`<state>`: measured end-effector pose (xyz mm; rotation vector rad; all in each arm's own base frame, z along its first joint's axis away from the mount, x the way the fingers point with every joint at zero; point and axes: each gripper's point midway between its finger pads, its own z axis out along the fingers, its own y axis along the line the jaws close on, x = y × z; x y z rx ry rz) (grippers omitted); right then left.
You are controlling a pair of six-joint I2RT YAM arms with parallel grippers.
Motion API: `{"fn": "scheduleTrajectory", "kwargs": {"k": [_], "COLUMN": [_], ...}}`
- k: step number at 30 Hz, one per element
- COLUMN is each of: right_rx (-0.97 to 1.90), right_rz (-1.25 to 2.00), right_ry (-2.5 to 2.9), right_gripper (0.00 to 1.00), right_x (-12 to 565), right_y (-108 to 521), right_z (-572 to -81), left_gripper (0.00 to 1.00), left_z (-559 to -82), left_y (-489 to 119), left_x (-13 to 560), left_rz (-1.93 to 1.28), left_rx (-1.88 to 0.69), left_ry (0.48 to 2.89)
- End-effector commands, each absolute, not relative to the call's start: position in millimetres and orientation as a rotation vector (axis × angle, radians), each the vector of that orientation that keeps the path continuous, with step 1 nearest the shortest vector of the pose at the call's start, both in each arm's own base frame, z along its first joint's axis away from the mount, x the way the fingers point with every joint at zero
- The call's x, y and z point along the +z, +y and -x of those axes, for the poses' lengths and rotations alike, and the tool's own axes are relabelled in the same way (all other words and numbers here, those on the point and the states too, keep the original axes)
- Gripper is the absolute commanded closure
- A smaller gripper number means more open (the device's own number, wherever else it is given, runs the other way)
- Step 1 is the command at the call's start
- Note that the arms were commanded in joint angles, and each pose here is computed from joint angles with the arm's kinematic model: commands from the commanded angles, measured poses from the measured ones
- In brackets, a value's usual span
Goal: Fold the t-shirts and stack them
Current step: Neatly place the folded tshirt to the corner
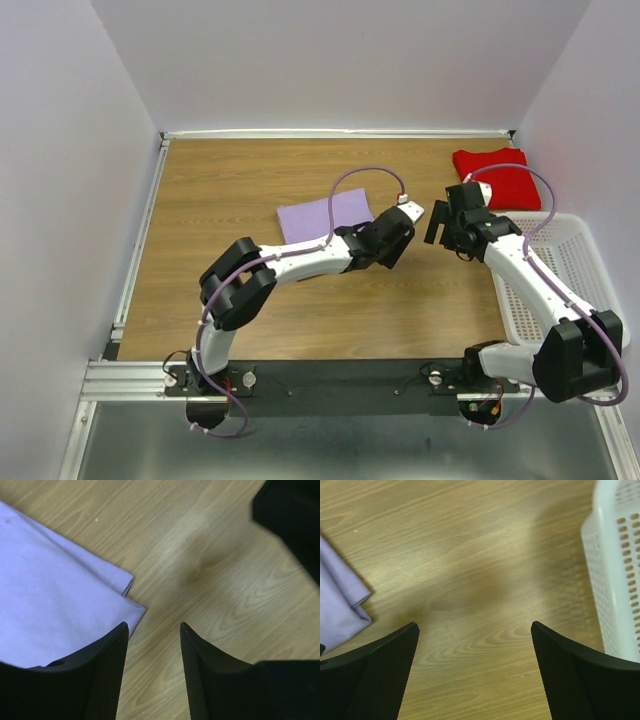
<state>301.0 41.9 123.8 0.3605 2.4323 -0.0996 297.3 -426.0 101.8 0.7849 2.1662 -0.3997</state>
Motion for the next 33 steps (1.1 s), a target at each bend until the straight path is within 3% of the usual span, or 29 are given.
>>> {"fn": "scheduleTrajectory", "kwargs": {"k": [1, 18, 22, 27, 33], "right_rx": [-0.188, 0.040, 0.128, 0.216, 0.287], "right_rz": [-0.449, -0.411, -0.371, -0.364, -0.366], "right_ry": [2.426, 2.490, 2.490, 2.483, 2.478], "right_gripper": [0.00, 0.00, 0.00, 0.00, 0.00], "right_x": [128, 121, 121, 120, 118], "right_y": [20, 48, 61, 73, 84], "right_z": [-287, -281, -284, -288, -298], "left_gripper": [0.47, 0.51, 0.66, 1.00, 1.00], "left_z": [-309, -318, -316, -315, -312], "left_y": [-421, -412, -406, -395, -388], "left_x": [86, 18, 7, 9, 49], "left_rz": [-0.822, -0.802, -0.787, -0.749, -0.698], "left_rx": [-0.265, -0.105, -0.079, -0.053, -0.157], "left_ry": [2.183, 2.269, 2.286, 2.285, 2.239]}}
